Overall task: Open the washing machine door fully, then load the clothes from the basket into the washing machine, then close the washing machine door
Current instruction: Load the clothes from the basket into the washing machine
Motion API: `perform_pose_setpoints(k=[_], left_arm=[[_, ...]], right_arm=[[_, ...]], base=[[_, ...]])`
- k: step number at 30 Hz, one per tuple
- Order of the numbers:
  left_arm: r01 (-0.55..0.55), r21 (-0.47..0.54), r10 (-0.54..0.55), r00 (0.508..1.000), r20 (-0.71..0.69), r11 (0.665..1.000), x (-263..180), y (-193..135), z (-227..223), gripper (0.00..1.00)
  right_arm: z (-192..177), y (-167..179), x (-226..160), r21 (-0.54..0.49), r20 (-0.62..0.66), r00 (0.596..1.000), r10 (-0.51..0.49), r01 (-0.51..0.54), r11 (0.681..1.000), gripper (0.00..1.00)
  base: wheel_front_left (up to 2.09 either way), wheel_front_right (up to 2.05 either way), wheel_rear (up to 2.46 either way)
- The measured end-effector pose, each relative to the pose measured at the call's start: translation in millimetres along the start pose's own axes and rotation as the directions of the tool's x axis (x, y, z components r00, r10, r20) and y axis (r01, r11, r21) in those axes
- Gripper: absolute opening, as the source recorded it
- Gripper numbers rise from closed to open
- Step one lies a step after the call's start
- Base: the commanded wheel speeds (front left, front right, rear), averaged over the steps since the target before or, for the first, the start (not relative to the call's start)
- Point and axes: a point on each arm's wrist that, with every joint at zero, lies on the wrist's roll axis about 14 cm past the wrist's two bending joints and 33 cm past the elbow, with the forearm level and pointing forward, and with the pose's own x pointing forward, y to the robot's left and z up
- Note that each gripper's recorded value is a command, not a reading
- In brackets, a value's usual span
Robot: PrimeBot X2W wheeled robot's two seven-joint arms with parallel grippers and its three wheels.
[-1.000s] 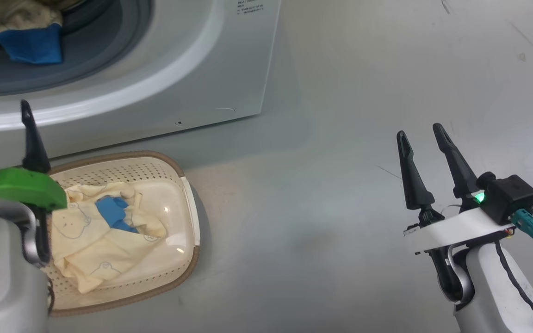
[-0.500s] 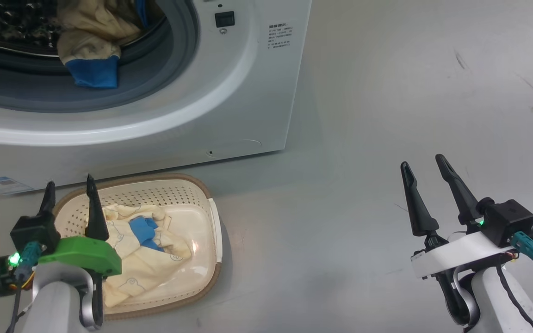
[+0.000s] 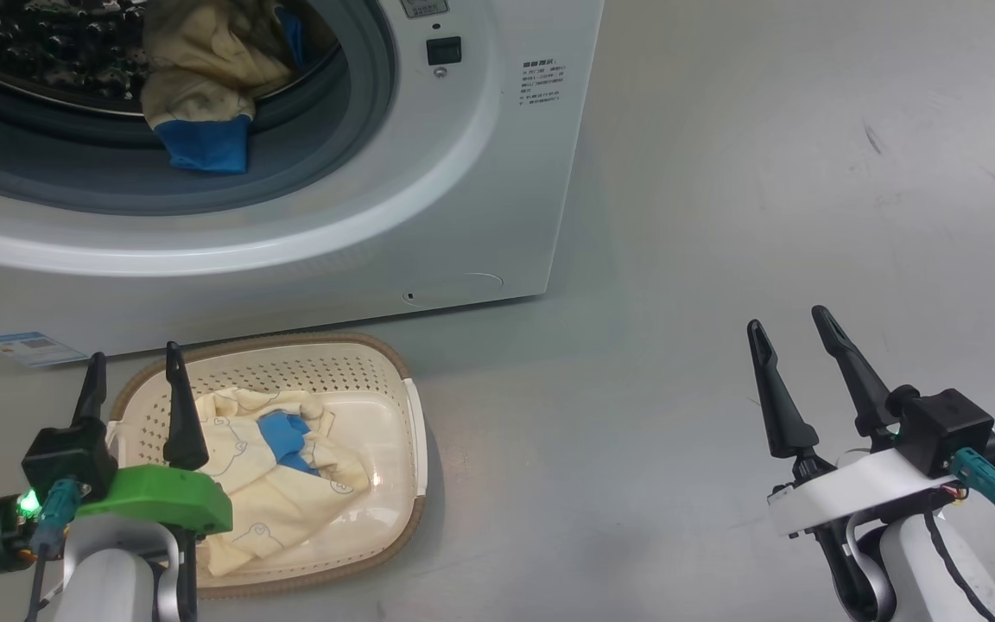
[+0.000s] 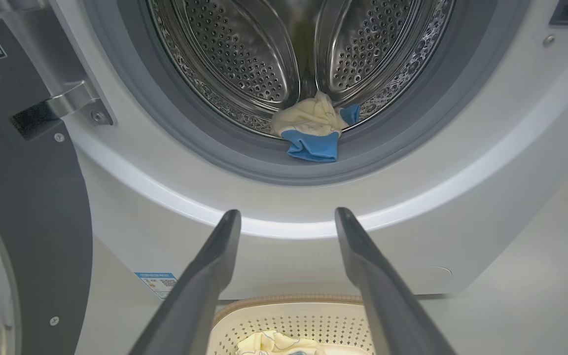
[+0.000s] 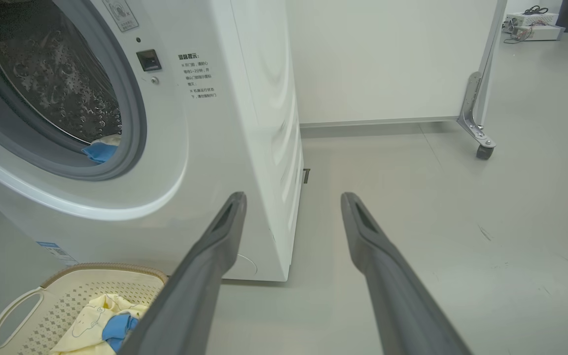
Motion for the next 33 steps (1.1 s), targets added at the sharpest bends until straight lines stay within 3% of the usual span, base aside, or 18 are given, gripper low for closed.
perform_pose_setpoints(k=[22, 33], left_arm=[[0.05, -0.006, -0.05, 0.999, -0.01, 0.999, 0, -19, 0, 1.0], [0.164, 0.021, -0.161, 0.982, -0.095, 0.986, 48, -45, 7, 1.0]], right_arm=[[-7, 2, 3, 0.011, -0.016, 1.0, 0.009, -0.009, 1.0, 1.0], [-15, 6, 11, 0.02, -0.031, 0.999, 0.023, -0.022, 1.0, 1.0]], base=[[0.0, 0.0, 0.0], [0.0, 0.0, 0.0]])
